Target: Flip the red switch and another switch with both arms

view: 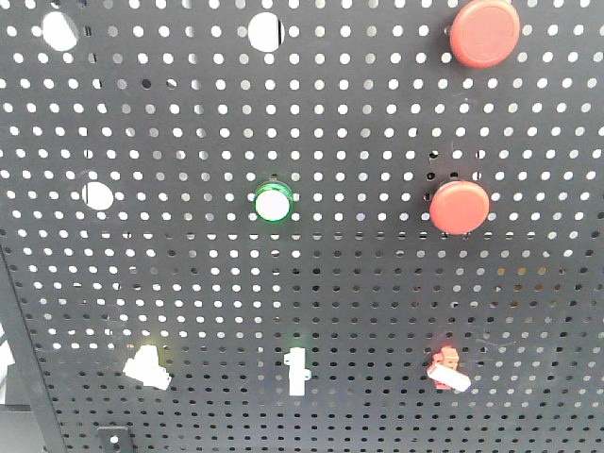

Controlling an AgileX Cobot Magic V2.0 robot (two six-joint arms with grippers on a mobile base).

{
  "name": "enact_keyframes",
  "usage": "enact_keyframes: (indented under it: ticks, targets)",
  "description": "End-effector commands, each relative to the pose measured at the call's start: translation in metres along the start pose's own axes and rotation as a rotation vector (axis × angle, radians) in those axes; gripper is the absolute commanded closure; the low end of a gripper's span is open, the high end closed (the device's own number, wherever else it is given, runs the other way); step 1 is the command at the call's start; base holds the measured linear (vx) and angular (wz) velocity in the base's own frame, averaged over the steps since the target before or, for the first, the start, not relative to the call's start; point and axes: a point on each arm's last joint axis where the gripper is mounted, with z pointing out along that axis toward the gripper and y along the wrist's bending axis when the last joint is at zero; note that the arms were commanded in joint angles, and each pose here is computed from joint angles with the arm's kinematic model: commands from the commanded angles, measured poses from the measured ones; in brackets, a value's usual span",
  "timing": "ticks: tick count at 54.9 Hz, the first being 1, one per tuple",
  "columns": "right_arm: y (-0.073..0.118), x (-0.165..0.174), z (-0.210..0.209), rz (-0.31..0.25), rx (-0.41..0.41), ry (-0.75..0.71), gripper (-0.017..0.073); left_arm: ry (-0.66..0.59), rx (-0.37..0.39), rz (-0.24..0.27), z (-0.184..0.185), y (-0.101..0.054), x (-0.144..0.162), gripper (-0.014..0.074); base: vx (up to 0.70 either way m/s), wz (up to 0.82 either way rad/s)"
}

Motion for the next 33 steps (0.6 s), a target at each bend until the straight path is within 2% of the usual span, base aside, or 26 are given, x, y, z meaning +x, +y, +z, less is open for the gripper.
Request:
enact_keyframes:
  ticks: [1, 5, 13, 21, 26, 29, 33]
  targets:
    - [0.0, -0.008, -0.001, -0.018, 0.0, -0.107, 0.0566, -0.15, -0.004, -0.013, -0.002, 0.0, -0.008, 0.0591, 0.0, 0.0]
    - [0.0, -0.009, -0.001, -0.018, -0.001, -0.123, 0.0566, -0.191, -0.007, -0.013, -0.002, 0.001, -0.012, 0.0591, 0.0, 0.0]
    - [0.001, -0.025, -0.005, -0.022, -0.01, -0.297, 0.0566, -0.344, -0.018, -0.018, -0.006, 0.002, -0.028, 0.0591, 0.0, 0.0]
    - [0.002, -0.055, -0.014, -0.018, -0.014, -0.415, 0.0566, -0.421, -0.006, -0.126, -0.009, 0.003, -0.035, 0.0591, 0.0, 0.0]
    - [0.002, -0.086, -0.023, -0.017, -0.009, -0.427, 0.0566, -0.417, 0.004, -0.165, -0.01, 0.004, -0.045, 0.0591, 0.0, 0.0]
    - [0.002, -0.109, -0.028, -0.022, -0.006, -0.428, 0.0566, -0.408, 0.006, -0.162, -0.013, 0.004, -0.06, 0.0591, 0.0, 0.0]
    - [0.003, -0.146, -0.031, -0.045, 0.002, -0.43, 0.0566, -0.408, 0.004, -0.121, -0.016, 0.006, -0.089, 0.0591, 0.0, 0.0]
